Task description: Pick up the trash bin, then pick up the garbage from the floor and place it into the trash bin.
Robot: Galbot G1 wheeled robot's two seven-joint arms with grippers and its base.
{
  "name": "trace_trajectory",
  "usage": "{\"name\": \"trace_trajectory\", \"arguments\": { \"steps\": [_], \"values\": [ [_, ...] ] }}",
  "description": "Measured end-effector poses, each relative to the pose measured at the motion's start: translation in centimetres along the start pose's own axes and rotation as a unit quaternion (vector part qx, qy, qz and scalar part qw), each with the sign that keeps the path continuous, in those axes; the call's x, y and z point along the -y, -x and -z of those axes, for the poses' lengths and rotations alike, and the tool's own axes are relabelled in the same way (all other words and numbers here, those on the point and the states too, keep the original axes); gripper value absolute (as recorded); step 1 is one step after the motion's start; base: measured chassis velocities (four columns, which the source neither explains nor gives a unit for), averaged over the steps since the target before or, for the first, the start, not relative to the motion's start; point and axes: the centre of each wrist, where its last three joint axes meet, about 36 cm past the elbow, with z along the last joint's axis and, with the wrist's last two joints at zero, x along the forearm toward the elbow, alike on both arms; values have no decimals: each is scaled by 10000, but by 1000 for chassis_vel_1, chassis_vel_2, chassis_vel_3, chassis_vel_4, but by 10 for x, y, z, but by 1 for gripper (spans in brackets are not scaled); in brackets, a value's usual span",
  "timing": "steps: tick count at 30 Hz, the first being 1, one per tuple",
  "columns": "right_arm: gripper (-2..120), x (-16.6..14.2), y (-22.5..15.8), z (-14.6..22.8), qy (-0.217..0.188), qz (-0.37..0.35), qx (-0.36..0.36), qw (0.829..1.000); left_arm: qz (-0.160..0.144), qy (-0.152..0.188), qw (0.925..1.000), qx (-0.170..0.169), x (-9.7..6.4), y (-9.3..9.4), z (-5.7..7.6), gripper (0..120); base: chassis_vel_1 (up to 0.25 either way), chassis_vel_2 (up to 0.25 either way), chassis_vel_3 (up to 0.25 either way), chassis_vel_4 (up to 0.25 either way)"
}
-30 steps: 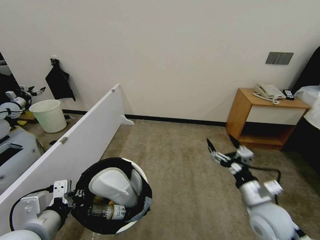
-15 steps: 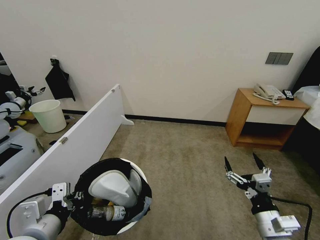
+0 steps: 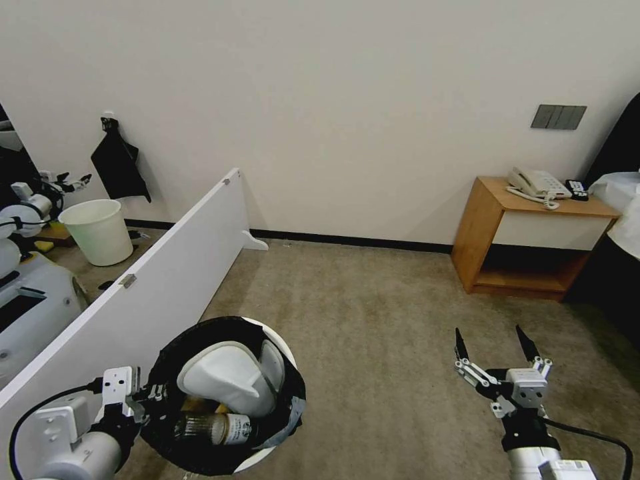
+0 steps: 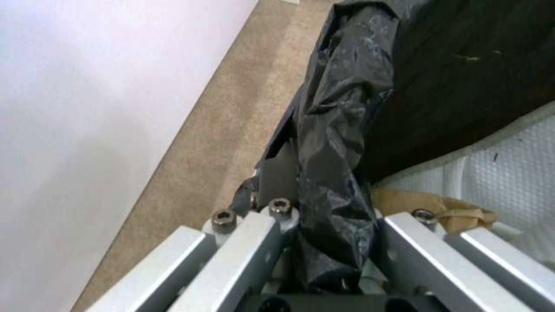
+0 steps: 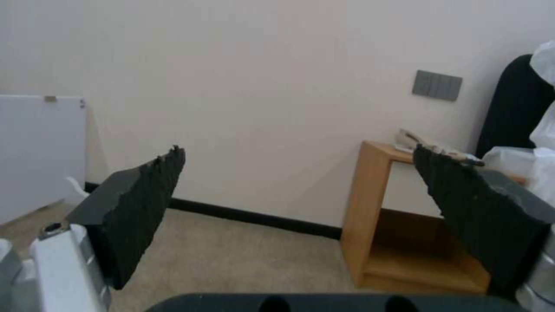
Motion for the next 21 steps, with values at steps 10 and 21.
{"name": "trace_trajectory", "arguments": {
  "steps": [10,21],
  "values": [
    [100,7,-7,2,1,32,-63,10000,-36,-2,10000,0,4,-4,-1,2,0,0,0,0],
    [100,10,-5,0,60,74,-44,9999,-25,-12,10000,-29,4,-5,-3,2,0,0,0,0]
  ]
}}
